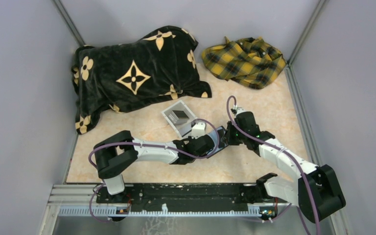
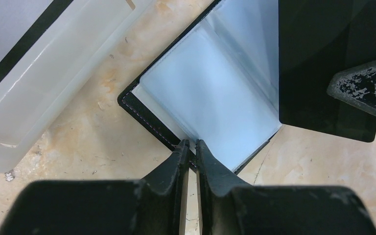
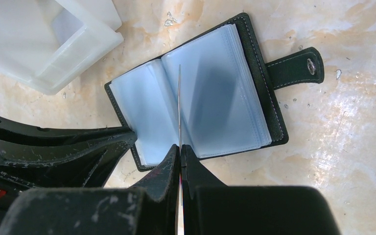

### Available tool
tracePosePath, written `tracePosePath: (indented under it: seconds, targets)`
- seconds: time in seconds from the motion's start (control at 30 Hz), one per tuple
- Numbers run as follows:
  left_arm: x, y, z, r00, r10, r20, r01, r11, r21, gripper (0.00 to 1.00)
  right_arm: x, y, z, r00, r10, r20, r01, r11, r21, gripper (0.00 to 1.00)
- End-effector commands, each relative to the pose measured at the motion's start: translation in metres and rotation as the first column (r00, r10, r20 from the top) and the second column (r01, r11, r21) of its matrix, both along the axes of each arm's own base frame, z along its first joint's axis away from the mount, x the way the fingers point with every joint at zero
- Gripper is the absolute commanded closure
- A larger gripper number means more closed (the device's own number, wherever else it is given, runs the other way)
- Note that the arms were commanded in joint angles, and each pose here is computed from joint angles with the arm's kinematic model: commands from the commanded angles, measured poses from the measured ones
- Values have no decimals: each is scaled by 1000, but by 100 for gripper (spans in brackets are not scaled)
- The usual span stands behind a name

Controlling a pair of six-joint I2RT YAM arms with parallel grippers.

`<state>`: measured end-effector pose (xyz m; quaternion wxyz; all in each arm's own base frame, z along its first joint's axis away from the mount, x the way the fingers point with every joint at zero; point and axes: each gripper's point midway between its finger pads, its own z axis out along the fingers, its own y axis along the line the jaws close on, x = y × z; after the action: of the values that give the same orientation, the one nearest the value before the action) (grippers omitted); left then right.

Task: Put the credit cards into the card holder
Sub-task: Insert the credit card into the card holder.

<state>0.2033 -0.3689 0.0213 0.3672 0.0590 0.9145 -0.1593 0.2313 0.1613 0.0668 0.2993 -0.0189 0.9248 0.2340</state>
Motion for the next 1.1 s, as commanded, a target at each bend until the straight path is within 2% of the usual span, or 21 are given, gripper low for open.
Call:
tracePosePath:
  seconds: [0.0,0.73,1.07]
  targets:
    - [-22,65,-59,994,-10,-112,43,954,296,83,19,6,20,996,9,84,-10,1000,14,100]
    - [-14,86,-69,987,77,-142,-25,942,334,84,17,16,4,997,58,48,-60,997,41,100]
    - [-4,102,-72,972,172,-158,-102,922,372,85,6,18,-13,997,71,3,-71,996,59,100]
